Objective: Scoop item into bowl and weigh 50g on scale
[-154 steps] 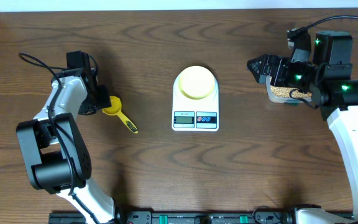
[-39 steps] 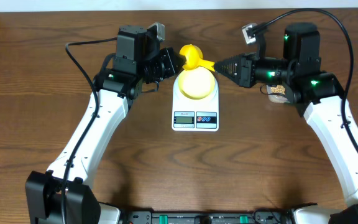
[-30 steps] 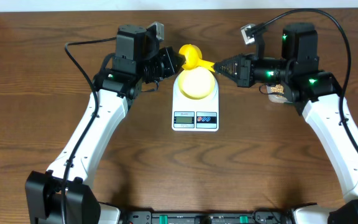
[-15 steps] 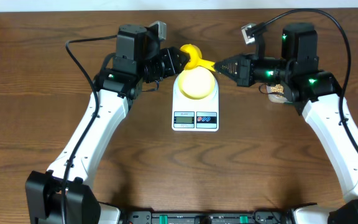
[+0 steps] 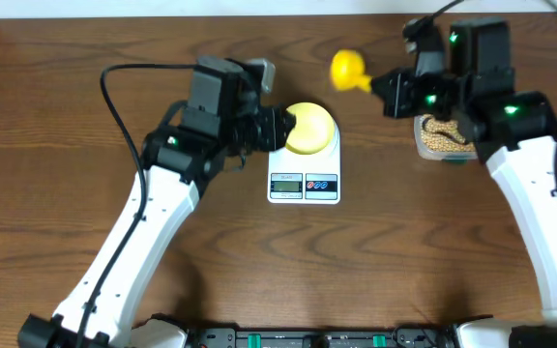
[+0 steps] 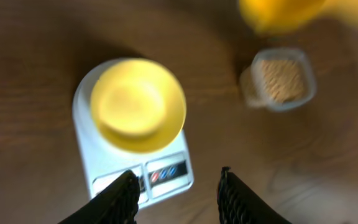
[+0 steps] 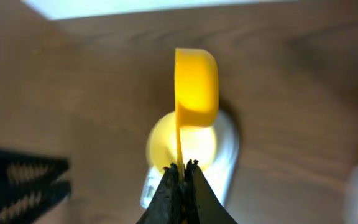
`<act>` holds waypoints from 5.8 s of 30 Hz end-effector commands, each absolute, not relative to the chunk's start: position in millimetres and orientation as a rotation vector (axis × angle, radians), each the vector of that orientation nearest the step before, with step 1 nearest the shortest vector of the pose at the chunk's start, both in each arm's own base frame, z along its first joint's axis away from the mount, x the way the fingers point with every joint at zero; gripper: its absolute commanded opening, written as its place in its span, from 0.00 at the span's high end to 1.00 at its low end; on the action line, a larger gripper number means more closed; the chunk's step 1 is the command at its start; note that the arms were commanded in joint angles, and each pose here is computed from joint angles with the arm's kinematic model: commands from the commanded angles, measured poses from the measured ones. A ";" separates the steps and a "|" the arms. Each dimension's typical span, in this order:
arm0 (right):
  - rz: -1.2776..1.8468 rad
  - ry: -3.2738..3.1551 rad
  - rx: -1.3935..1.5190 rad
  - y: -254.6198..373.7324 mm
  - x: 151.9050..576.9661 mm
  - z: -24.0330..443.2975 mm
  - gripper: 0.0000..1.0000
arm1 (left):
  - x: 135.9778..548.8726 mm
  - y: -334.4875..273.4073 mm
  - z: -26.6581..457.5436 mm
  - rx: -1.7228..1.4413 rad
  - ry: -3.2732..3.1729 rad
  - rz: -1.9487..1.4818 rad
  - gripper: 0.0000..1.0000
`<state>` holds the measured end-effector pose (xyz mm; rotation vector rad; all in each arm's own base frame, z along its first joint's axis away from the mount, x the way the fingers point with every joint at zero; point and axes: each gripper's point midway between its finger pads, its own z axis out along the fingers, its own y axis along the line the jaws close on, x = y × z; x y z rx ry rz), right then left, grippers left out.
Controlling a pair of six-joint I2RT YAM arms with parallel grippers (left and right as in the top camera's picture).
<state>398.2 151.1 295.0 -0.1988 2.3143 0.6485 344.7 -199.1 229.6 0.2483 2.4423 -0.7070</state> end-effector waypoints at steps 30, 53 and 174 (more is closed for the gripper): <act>0.098 2.517 0.068 49.1 380.7 268.7 0.99 | 276.3 -250.6 90.4 0.841 2.816 -0.408 0.57; 0.084 2.518 0.067 46.0 380.7 268.4 0.99 | 283.6 -268.1 52.4 0.909 2.832 -0.472 0.57; 0.084 2.475 0.047 47.1 389.1 274.8 0.99 | 295.7 -263.8 -4.5 0.959 2.875 -0.349 0.56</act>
